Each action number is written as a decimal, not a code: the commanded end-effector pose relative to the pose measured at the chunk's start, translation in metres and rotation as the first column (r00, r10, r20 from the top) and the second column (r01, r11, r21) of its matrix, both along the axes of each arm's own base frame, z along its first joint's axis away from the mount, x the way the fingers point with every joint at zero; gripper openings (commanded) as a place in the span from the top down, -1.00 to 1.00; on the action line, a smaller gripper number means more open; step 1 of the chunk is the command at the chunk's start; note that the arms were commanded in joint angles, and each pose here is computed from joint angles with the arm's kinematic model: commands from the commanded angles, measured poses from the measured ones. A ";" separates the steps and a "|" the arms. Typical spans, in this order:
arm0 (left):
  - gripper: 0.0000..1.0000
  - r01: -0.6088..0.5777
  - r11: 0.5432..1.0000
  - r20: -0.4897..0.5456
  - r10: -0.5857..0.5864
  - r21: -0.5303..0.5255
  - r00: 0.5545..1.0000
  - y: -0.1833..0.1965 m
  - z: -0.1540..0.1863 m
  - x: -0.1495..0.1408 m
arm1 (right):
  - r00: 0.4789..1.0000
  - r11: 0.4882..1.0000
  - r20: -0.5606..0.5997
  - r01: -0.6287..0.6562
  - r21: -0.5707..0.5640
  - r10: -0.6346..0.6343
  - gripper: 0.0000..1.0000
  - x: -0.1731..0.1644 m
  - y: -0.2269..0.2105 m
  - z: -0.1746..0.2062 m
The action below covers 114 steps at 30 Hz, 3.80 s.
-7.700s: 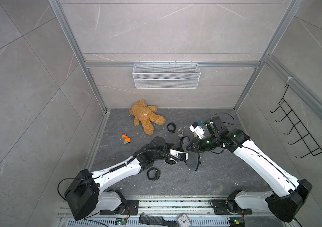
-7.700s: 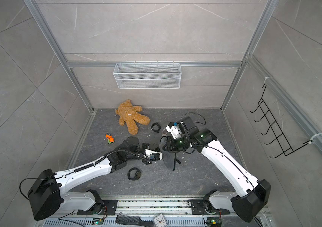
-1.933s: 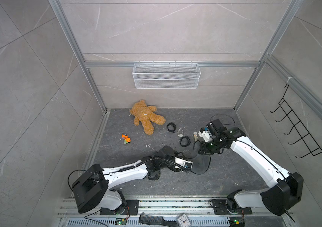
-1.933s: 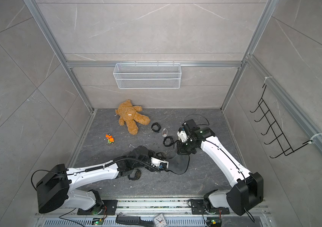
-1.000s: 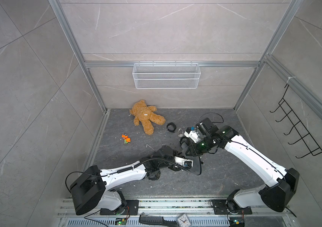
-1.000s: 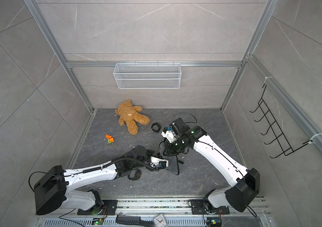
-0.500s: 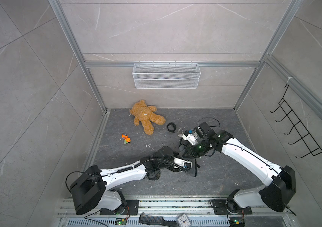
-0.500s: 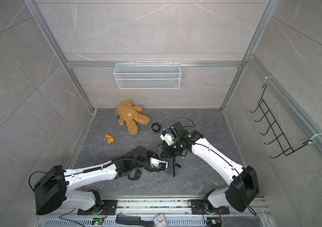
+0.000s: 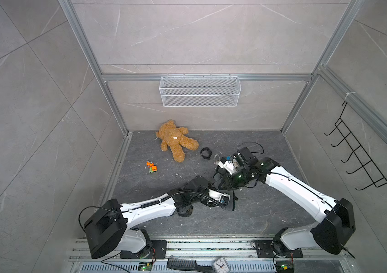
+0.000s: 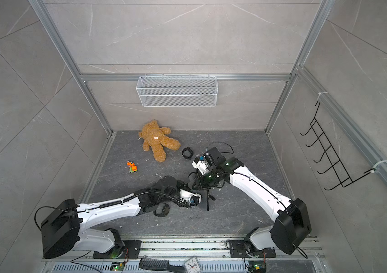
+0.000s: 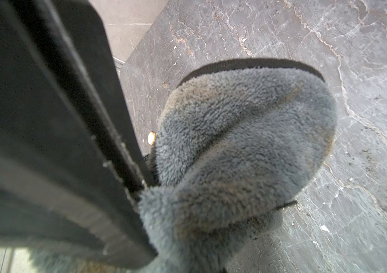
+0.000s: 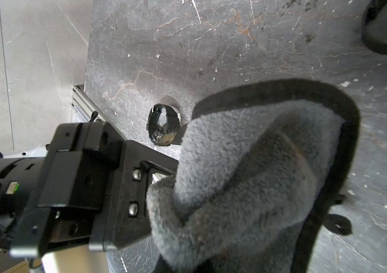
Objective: Wipe the watch dial
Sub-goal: Wipe the dirt from the watch dial, then place the watch at the center of the board.
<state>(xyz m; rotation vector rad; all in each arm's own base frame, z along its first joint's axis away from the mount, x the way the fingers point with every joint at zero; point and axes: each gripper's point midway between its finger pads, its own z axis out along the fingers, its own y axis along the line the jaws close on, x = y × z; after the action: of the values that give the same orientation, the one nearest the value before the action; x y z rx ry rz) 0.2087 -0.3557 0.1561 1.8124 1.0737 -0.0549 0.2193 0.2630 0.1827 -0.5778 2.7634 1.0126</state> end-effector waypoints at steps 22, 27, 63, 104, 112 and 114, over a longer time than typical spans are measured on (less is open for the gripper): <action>1.00 -0.056 0.920 0.175 0.132 -0.387 0.976 -0.001 0.149 0.015 | 0.996 0.990 -0.070 0.046 -0.131 -0.056 1.00 -0.032 -0.054 -0.015; 1.00 -0.132 0.923 0.089 0.175 -0.362 0.980 0.006 0.135 0.018 | 0.995 0.984 -0.037 0.083 -0.156 -0.089 1.00 -0.032 -0.076 -0.003; 1.00 -0.693 0.711 -0.534 0.632 0.113 0.561 0.062 -0.052 0.104 | 0.870 0.826 0.328 0.468 -0.313 -0.368 1.00 0.038 -0.147 0.118; 0.34 -0.719 0.619 -0.630 0.703 0.315 0.329 0.072 -0.107 0.169 | 0.865 0.798 0.311 0.489 -0.352 -0.393 1.00 0.054 -0.156 0.109; 0.26 -0.758 0.615 -0.649 0.672 0.220 0.357 0.070 -0.053 0.174 | 0.877 0.815 0.296 0.467 -0.344 -0.378 1.00 0.058 -0.151 0.109; 0.27 -0.765 0.614 -0.655 0.662 0.194 0.365 0.072 -0.037 0.171 | 0.883 0.822 0.291 0.456 -0.340 -0.370 1.00 0.059 -0.148 0.109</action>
<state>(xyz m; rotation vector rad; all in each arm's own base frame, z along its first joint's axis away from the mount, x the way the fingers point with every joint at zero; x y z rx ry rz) 0.3710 -0.2791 0.0575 1.0869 2.3812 -0.2280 0.2757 0.1106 0.2860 -0.0669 2.7329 0.2407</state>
